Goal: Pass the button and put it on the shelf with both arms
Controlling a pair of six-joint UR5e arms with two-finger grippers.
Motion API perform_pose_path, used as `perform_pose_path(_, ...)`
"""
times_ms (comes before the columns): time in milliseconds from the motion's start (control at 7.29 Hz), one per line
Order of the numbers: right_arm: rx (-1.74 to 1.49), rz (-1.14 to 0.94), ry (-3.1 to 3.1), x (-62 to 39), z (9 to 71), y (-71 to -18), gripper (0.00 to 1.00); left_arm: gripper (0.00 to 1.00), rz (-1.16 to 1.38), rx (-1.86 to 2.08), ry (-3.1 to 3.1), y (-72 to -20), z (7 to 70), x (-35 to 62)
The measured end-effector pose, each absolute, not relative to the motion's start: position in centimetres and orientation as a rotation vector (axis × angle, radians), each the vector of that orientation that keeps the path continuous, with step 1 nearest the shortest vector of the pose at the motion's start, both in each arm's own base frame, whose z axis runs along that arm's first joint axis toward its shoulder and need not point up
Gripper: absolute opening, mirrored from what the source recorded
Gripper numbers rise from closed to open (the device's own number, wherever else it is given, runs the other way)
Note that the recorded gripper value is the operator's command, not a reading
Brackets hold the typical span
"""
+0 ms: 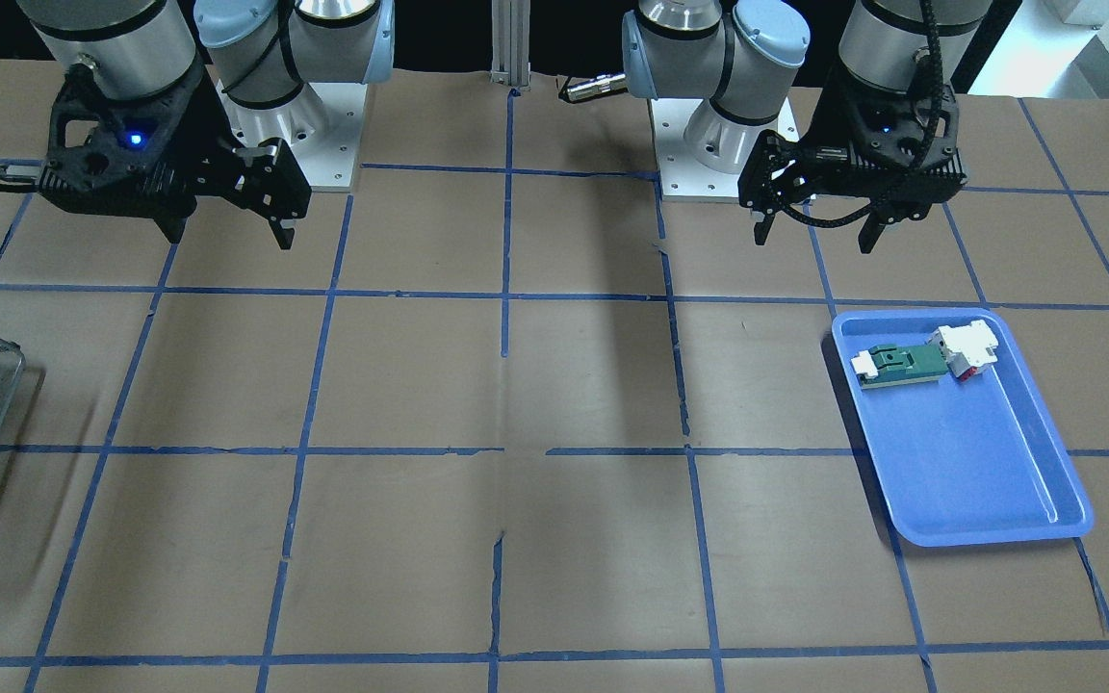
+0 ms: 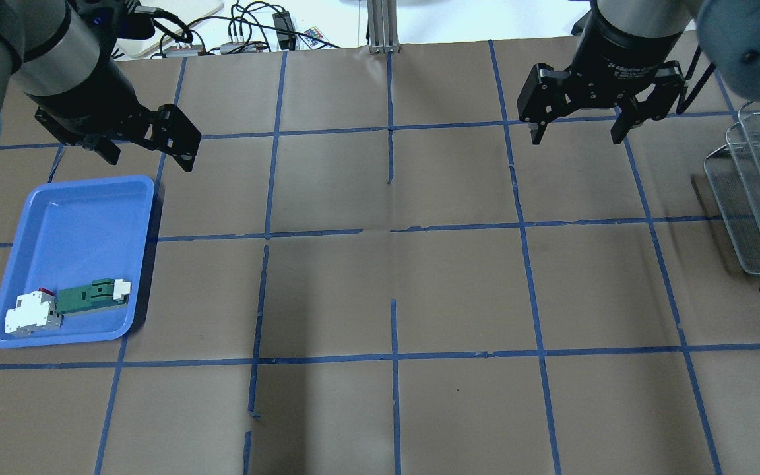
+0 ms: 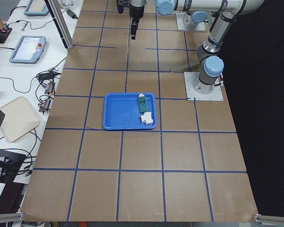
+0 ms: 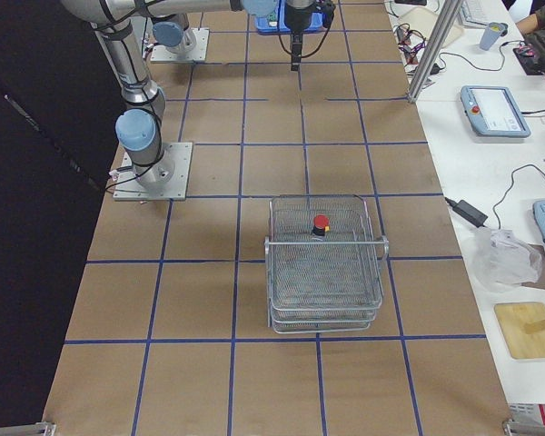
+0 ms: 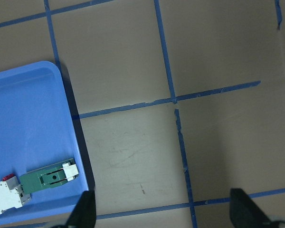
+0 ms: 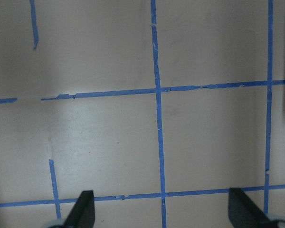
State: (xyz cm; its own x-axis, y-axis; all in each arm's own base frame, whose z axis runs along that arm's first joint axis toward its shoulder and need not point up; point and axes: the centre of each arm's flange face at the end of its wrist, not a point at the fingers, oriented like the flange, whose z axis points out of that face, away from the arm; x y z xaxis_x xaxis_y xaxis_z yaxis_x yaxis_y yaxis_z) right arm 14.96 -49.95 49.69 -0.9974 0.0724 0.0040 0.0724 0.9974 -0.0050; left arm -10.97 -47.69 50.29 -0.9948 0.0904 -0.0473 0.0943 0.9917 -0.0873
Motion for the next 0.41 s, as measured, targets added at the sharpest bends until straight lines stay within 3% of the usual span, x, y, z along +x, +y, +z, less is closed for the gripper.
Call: perform_pose_path(412,-0.165,0.058,-3.122,14.59,48.68,-50.51,1.0,1.0,-0.134,0.073,3.103,-47.52,50.19,-11.12)
